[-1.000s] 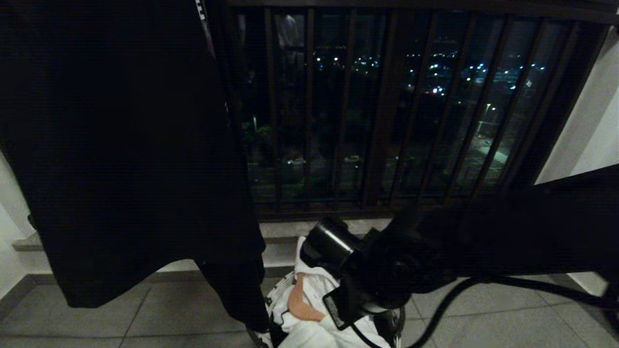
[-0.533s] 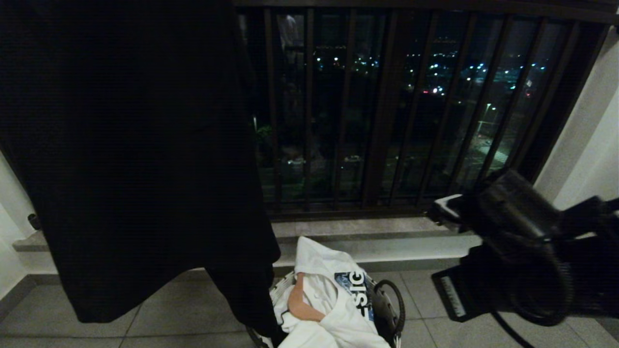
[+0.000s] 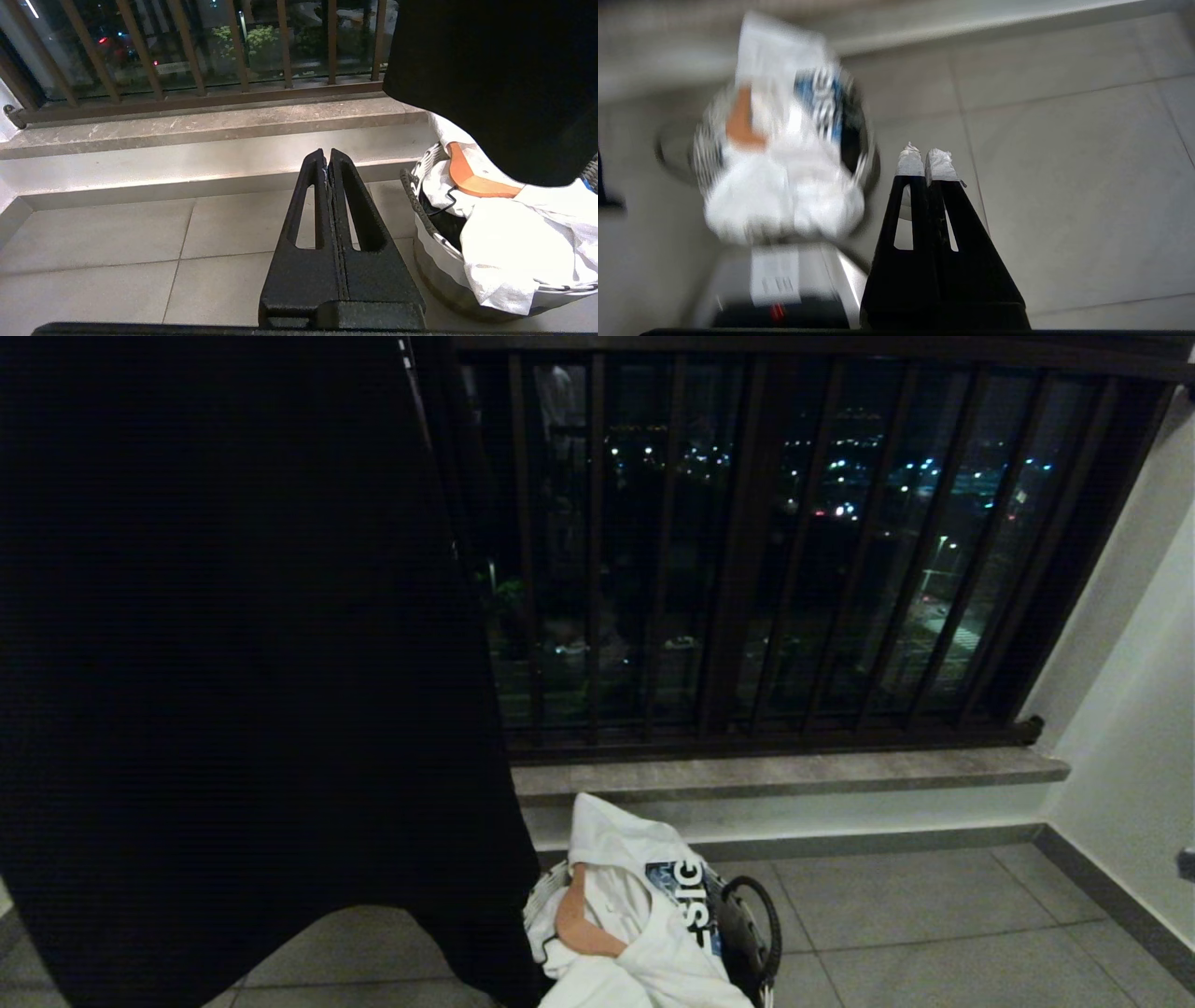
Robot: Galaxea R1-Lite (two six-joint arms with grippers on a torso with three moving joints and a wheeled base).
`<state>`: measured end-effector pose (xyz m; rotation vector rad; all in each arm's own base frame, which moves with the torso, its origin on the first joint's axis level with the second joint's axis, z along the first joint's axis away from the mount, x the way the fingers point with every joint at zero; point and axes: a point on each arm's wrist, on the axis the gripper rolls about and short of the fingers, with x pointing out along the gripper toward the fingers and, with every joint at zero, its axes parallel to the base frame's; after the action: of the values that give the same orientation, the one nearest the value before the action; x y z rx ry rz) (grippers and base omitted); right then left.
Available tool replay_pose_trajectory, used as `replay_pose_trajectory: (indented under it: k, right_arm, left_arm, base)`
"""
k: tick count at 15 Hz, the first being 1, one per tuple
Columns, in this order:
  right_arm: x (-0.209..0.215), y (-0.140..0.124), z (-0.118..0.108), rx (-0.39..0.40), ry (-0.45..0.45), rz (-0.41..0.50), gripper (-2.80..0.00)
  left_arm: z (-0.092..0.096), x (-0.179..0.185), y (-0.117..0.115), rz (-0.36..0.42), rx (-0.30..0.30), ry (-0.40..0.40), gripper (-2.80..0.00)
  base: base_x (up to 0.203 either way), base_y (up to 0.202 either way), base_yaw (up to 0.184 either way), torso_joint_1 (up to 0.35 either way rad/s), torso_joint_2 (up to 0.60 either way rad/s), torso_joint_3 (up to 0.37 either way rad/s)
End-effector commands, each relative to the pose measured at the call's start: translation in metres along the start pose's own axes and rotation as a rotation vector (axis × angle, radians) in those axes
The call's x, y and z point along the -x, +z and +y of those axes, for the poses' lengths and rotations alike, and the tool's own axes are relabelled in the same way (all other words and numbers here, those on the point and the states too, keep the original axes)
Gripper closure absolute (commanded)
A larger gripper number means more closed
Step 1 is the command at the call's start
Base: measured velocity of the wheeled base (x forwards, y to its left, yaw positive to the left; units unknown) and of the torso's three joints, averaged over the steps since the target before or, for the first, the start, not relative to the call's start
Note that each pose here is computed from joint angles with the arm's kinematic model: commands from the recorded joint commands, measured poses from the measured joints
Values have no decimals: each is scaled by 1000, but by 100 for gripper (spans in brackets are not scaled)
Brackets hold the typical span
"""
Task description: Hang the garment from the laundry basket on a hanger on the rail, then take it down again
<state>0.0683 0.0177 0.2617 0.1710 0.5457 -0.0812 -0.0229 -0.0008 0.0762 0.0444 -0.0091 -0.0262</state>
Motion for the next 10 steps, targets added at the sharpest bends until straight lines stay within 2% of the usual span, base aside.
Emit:
replay_pose_trajectory:
  k: [1,5,10]
  right_arm:
    - [41,-14,-23,-95,-28,-134,0]
    - [79,-41,-38,-199,-163,-243,0]
    - [110,-76,-48,-190,-149,-340,0]
  left_arm:
    - [0,0,-1,2,0,0,0]
    - [0,0,-1,1,0,0,0]
    - [0,0,-1,2,0,0,0]
  base:
    - [0,0,0,0,0,0]
    - [0,0,0,0,0,0]
    - [0,0,0,0,0,0]
